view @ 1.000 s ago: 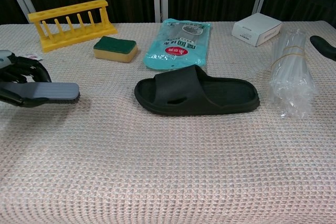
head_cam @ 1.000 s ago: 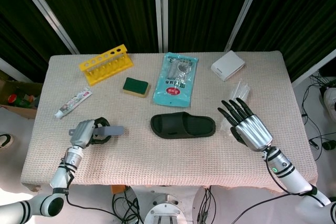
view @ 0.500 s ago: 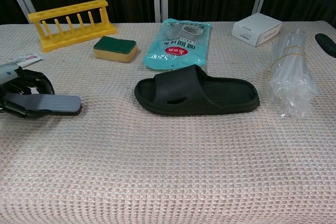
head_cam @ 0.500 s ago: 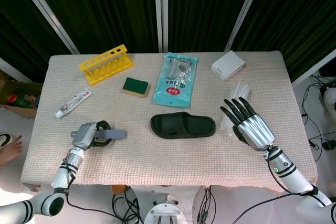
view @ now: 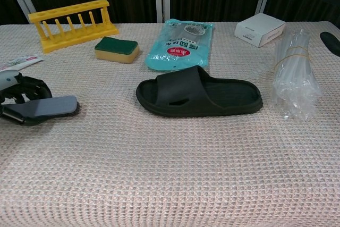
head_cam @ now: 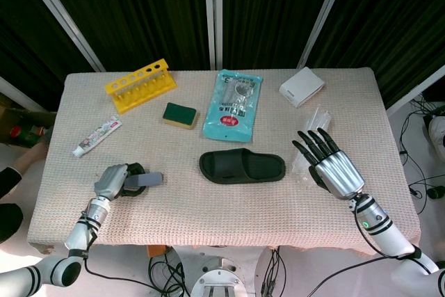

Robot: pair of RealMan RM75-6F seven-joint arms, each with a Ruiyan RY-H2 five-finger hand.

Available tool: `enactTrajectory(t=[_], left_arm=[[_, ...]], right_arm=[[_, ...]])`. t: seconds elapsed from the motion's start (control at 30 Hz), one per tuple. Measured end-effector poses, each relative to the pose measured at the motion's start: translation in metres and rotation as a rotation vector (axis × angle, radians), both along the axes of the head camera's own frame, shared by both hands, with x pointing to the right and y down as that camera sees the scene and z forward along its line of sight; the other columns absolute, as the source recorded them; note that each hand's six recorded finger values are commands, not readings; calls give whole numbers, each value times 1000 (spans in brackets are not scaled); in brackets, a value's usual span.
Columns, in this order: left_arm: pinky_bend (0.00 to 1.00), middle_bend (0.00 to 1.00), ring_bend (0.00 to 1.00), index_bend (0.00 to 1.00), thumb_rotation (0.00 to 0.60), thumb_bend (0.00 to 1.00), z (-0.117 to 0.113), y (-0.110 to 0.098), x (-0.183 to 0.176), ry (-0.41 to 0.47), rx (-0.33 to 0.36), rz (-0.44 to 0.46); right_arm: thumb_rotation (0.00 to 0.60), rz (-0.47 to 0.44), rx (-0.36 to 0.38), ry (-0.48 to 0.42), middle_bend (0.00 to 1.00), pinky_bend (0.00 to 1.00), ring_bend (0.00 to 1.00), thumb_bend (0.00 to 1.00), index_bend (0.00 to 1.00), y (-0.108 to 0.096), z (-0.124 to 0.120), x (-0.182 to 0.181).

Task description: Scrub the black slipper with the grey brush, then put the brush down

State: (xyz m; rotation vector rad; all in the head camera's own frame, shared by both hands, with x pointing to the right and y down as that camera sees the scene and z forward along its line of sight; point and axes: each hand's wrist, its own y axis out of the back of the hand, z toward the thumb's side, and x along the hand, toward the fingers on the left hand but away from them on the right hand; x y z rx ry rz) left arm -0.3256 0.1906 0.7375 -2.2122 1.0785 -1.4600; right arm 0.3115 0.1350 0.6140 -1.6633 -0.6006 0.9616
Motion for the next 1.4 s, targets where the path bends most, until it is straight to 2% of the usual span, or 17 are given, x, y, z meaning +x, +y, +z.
enactTrajectory(t=[0.33, 0.53, 0.83, 1.23, 1.4], left_arm=[[457, 419, 337, 454, 600, 616, -2, -1, 0, 4, 22, 8], [431, 369, 307, 335, 600, 614, -1, 1, 0, 1, 13, 22], [400, 338, 276, 245, 600, 606, -2, 0, 1, 3, 15, 37], [374, 310, 252, 237, 600, 603, -7, 6, 3, -6, 20, 84], [364, 290, 238, 176, 600, 565, -6, 8, 4, -19, 17, 105]], right_arm=[[600, 2, 4, -1, 0, 0, 0, 599, 0, 0, 0, 0], [600, 3, 8, 3, 0, 0, 0, 600, 0, 0, -1, 1], [600, 6, 13, 8, 0, 0, 0, 601, 0, -1, -1, 1], [600, 12, 19, 12, 0, 0, 0, 602, 0, -2, -2, 3], [600, 13, 26, 16, 0, 0, 0, 604, 0, -3, -3, 3]])
